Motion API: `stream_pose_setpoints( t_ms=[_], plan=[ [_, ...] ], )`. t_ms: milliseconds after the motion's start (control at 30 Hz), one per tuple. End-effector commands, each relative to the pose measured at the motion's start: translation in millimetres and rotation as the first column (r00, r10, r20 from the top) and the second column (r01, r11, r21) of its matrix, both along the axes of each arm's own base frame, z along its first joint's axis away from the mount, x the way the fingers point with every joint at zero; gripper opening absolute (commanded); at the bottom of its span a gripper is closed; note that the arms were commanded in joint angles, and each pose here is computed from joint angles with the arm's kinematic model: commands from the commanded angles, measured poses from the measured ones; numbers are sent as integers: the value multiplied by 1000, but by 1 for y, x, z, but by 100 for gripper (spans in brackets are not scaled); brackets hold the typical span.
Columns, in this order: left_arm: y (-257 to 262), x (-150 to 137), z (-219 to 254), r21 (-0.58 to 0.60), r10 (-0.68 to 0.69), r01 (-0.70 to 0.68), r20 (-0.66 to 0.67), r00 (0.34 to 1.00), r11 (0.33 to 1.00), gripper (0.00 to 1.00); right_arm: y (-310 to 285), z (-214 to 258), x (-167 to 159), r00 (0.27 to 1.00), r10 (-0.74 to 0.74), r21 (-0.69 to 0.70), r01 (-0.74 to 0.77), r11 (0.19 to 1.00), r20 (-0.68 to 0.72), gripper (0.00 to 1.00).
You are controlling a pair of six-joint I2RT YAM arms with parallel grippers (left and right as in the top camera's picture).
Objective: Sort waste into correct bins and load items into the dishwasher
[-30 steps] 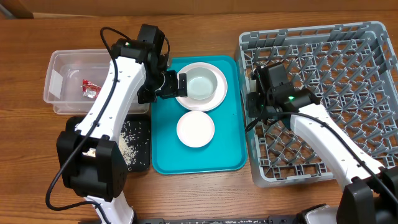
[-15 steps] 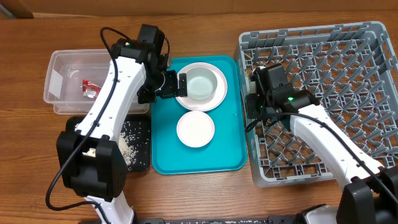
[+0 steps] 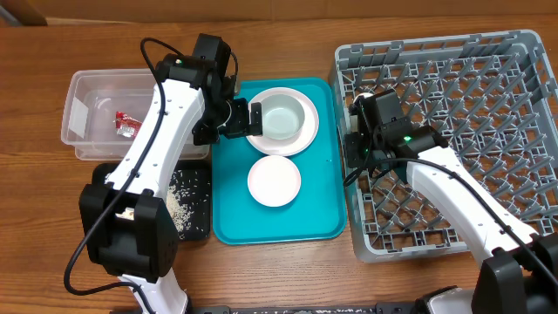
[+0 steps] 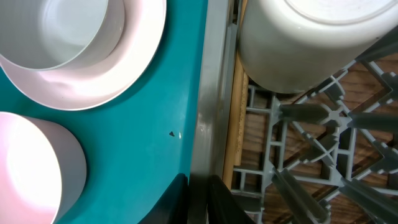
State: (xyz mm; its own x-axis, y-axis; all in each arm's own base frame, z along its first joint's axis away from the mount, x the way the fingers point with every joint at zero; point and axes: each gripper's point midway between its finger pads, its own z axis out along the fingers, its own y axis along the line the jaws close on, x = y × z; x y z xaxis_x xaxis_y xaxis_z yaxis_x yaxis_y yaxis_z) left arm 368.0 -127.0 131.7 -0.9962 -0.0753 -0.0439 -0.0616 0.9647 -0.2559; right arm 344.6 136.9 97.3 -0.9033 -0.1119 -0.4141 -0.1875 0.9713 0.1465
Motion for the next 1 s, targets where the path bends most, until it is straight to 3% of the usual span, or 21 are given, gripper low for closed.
stream_pose_setpoints(
  t_ms=[0, 133, 367, 967],
  plan=[
    [-1, 3, 9, 2, -8, 8, 32, 999, 1000, 100, 0, -5, -4, 1000, 3, -5, -3, 1000, -15, 13],
    [-2, 2, 9, 2, -8, 8, 32, 999, 1000, 100, 0, -5, -5, 1000, 5, -6, -5, 1000, -17, 13],
    [-2, 2, 9, 2, -8, 8, 32, 999, 1000, 100, 0, -6, -6, 1000, 5, -8, -5, 1000, -25, 26],
    [-2, 2, 9, 2, -9, 9, 32, 999, 1000, 100, -1, -13, -7, 1000, 5, -7, -5, 1000, -18, 24]
  ],
)
